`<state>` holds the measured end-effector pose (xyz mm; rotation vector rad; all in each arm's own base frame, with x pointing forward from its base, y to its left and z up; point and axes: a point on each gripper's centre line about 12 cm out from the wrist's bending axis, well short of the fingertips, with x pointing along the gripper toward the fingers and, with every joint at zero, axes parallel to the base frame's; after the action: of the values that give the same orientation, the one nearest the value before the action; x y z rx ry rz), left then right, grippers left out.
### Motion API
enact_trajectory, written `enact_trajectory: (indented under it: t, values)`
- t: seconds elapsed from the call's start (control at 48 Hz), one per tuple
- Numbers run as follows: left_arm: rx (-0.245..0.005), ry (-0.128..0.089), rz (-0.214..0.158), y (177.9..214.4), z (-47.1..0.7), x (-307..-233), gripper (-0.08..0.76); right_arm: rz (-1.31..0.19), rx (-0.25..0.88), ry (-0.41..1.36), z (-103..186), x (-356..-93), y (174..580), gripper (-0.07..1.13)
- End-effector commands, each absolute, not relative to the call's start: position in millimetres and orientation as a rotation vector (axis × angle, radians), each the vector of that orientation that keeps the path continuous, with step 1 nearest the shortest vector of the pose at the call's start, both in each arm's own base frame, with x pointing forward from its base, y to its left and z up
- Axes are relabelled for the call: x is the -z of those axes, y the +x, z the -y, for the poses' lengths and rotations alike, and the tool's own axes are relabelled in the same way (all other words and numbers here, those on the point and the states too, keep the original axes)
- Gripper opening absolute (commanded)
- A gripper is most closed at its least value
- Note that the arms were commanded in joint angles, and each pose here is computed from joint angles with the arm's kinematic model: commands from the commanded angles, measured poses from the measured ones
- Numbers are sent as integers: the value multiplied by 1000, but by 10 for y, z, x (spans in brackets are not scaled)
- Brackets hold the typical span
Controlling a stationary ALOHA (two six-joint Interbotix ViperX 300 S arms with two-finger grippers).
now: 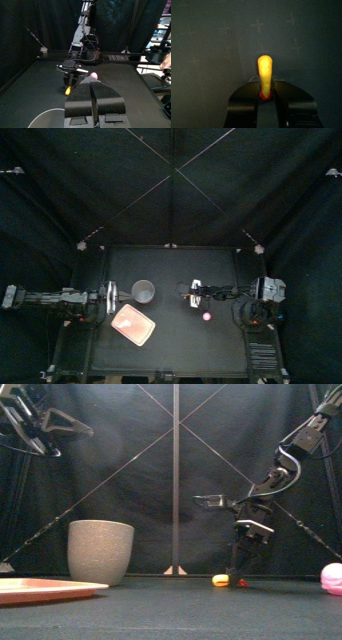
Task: Pick the shrimp then place it on the pink plate
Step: Place shrimp on the pink plate
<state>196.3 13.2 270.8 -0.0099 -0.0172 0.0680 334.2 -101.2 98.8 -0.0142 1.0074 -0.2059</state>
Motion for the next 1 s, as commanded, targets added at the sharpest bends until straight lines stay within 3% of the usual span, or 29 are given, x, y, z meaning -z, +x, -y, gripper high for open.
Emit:
enact_trajectory:
  t: [0.021,0.271,0.375,0.646,0.792,1.0]
  values:
    - [-73,-18,33,1973,-142,-2750,17,-929,205,-23,1002,-1206,3516,528]
    - [-77,-21,39,1973,-147,-2757,17,-741,47,-84,327,-1746,4148,528]
    - [-80,-19,39,1974,-153,-2756,17,-684,-12,-84,41,-1840,4388,528]
    - [-95,-23,41,1972,-184,-2758,17,-569,-72,16,-434,-1739,5038,528]
    - [-117,-35,37,1963,-224,-2745,17,-522,-69,68,-514,-1729,5374,528]
    - [-130,-34,25,1951,-247,-2695,17,-506,-71,85,-560,-1673,5723,534]
